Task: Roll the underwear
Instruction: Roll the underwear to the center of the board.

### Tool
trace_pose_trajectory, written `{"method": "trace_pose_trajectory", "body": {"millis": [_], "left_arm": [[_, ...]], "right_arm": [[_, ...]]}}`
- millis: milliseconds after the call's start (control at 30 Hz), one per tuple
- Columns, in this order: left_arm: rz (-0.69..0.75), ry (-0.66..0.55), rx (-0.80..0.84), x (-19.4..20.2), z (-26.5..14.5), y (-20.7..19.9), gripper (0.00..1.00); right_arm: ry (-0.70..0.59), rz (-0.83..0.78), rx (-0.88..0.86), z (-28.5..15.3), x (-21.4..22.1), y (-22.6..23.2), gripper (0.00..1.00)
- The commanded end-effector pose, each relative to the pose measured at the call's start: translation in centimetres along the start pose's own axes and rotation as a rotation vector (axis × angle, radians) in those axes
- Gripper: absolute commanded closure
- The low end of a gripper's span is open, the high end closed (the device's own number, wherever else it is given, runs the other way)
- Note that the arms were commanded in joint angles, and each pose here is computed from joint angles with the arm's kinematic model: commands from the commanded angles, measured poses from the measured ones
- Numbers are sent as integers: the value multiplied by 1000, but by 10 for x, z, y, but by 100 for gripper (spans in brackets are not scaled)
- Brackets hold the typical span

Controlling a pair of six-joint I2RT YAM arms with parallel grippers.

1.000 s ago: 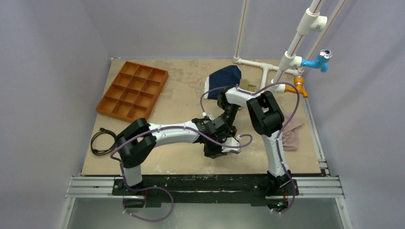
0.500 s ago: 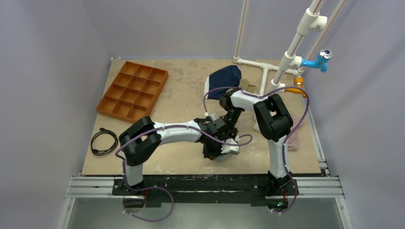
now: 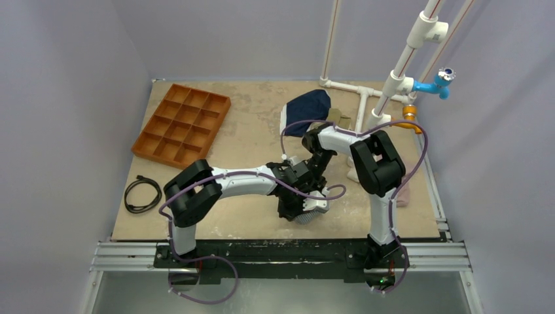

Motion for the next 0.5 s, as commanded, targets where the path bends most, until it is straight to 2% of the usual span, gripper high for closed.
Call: {"method": "trace_pose_trajectory", "body": {"millis": [0,267,467], "left_arm": [[-187,-32,-250,12,-18,68,100],[-254,-38,-293,22,-42,84,100],[-271,-32,-313,22,-49,88,100]], "right_arm": [[173,-233,117,64,16,-40,43],[171,-305,237,66,10,-38,52],[185,-324,238,71,11,-32,62]]}}
Point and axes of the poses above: each gripper's point midway between its finger pads, its own z axis out along the fingers, its own y axis along the line the jaws close on, x = y × z, the point moved 5 cm from there along -z, back along the fingers, and after that the axes turned 3 degrees about -z, right-handed, at the moved point
